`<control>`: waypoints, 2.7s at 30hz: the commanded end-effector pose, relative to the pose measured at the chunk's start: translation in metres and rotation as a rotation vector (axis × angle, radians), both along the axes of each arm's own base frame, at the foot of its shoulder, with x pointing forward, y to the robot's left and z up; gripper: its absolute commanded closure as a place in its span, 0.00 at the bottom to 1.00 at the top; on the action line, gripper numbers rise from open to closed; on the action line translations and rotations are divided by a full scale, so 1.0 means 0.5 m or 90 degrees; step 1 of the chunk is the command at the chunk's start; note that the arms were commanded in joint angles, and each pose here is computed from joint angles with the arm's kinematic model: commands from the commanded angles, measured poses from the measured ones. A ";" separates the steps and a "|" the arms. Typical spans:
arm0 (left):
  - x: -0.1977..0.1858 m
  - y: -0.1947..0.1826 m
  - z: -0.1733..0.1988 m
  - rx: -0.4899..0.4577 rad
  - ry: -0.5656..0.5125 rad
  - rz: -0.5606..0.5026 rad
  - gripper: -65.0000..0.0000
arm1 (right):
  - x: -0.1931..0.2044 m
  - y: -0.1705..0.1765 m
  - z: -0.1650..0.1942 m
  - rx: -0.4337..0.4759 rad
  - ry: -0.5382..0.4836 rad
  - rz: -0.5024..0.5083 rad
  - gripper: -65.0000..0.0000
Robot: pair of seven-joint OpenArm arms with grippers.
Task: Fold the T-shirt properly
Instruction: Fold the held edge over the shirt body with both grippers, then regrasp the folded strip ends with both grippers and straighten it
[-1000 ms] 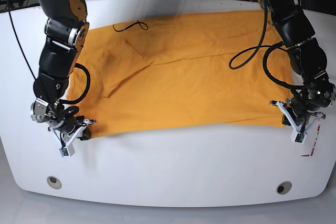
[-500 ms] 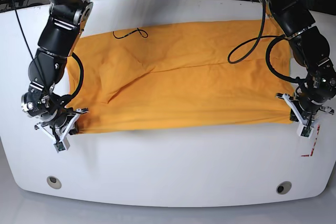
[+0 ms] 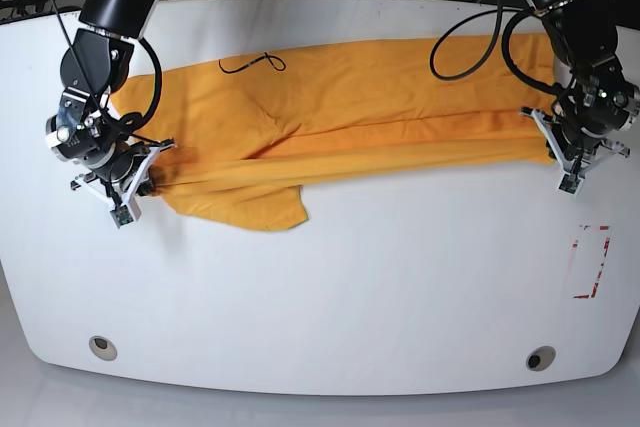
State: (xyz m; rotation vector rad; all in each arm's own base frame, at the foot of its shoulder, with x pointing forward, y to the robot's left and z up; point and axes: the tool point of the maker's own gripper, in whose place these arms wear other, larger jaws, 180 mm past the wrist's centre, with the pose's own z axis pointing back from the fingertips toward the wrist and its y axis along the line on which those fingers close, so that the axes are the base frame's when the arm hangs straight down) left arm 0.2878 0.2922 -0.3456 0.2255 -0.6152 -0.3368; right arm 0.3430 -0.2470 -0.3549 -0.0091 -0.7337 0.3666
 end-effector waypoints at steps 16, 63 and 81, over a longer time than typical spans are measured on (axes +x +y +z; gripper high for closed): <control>-0.100 -0.004 -0.066 0.019 0.086 -0.025 0.45 | -0.071 -0.058 -0.004 0.028 -0.008 -0.061 0.36; -0.112 0.008 -0.093 -0.005 0.114 0.017 0.46 | 0.107 0.137 -0.092 0.252 0.097 -0.019 1.00; -0.115 0.009 -0.099 -0.007 0.120 0.018 0.46 | 0.006 0.098 0.101 0.135 -0.029 0.030 1.00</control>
